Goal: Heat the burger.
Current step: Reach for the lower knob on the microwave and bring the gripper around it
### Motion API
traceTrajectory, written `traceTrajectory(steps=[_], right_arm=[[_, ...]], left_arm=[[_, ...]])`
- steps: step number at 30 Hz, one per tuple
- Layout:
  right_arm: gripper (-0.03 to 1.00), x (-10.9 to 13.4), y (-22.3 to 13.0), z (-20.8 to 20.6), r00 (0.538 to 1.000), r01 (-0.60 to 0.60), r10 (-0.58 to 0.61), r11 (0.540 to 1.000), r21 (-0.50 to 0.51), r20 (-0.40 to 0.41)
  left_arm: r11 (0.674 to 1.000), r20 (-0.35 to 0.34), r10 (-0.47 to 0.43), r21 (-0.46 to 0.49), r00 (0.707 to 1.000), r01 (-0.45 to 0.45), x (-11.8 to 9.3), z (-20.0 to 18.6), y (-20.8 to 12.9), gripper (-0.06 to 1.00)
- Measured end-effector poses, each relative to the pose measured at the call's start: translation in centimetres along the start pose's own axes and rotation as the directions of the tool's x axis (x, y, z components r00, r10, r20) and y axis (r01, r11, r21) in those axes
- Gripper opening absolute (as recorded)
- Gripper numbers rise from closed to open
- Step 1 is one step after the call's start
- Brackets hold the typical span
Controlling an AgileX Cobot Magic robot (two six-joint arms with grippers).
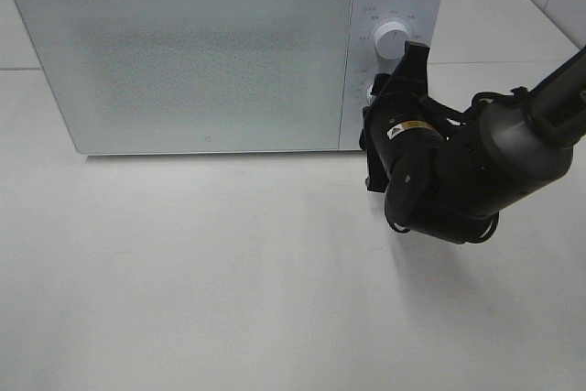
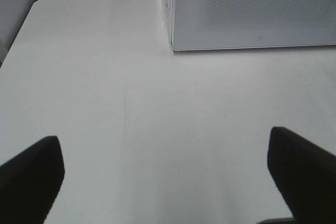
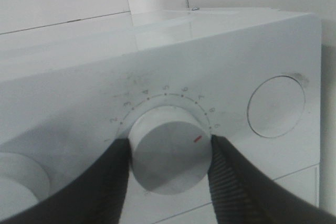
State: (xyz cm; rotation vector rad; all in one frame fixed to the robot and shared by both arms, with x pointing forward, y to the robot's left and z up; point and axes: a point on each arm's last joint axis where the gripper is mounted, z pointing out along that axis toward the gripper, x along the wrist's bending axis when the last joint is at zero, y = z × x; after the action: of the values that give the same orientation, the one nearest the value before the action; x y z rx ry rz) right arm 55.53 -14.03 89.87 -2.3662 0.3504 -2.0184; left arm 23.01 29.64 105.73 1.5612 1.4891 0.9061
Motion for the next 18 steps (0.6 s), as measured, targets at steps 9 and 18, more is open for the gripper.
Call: traceTrajectory(steps=[9,18], right_arm=[[0.45,0.0,0.0,0.0,0.999,-0.033,0.033,0.999,0.0,0.0],[0.45,0.0,0.02,0.0,0.999,-0.032,0.032,0.999,-0.002,0.0]], left_arm=[[1.0,0.0,0.0,0.0,1.0,0.0,0.0,0.0,0.0,0.97],[1.0,0.0,0.0,0.0,1.0,0.0,0.0,0.0,0.0,0.97]])
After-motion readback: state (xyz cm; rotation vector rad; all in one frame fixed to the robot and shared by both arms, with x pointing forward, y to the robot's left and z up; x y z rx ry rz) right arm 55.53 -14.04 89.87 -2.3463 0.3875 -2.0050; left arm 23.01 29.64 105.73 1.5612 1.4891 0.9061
